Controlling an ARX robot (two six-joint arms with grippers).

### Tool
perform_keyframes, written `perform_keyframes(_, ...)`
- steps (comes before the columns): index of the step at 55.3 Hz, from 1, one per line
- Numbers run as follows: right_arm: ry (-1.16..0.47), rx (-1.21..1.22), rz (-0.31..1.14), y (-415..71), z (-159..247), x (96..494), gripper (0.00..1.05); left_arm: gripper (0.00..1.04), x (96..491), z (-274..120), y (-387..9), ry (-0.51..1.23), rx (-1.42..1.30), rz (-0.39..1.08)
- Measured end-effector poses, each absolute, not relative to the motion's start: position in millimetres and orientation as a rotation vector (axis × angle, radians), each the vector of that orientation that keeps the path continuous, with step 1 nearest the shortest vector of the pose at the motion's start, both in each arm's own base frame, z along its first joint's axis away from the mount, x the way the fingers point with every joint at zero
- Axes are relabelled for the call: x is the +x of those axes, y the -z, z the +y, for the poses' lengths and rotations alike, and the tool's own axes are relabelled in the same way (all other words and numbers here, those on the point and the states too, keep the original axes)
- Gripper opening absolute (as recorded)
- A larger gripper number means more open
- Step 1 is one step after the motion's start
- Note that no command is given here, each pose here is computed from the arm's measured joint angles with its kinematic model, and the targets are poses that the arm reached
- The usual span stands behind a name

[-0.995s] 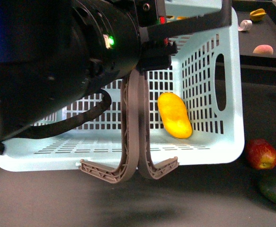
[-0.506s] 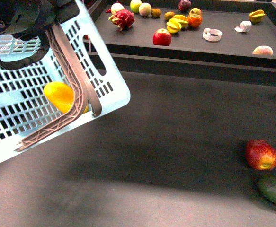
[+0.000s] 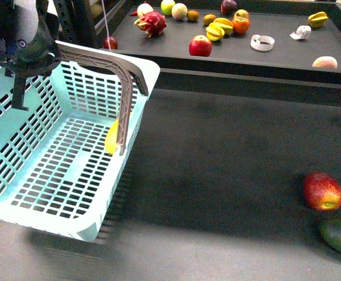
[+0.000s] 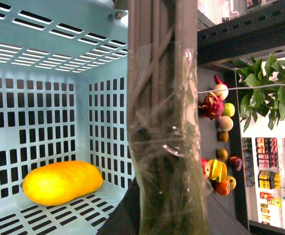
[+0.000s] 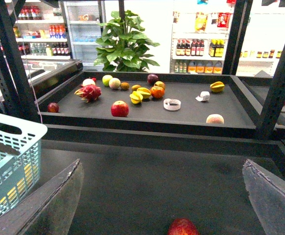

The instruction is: Pick mango with right arm and hold basket with left

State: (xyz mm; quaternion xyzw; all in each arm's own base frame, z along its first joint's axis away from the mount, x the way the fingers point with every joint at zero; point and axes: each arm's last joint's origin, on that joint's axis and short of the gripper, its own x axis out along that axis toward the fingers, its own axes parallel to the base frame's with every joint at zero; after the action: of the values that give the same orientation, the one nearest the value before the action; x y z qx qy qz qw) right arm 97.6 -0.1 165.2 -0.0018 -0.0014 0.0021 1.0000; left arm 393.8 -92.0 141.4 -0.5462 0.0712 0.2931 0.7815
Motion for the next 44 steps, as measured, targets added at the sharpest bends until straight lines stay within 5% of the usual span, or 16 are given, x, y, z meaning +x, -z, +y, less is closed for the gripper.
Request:
perform_keyframes(20, -0.004, -0.004, -0.003, -165, 0, 98, 0.97, 0.08, 412, -99, -118, -0.646, -1.301, 0.195)
perform_keyframes(44, -0.004, -0.004, -0.003, -165, 0, 98, 0.97, 0.87, 376, -107, -162, -0.640, -1.043, 0.233)
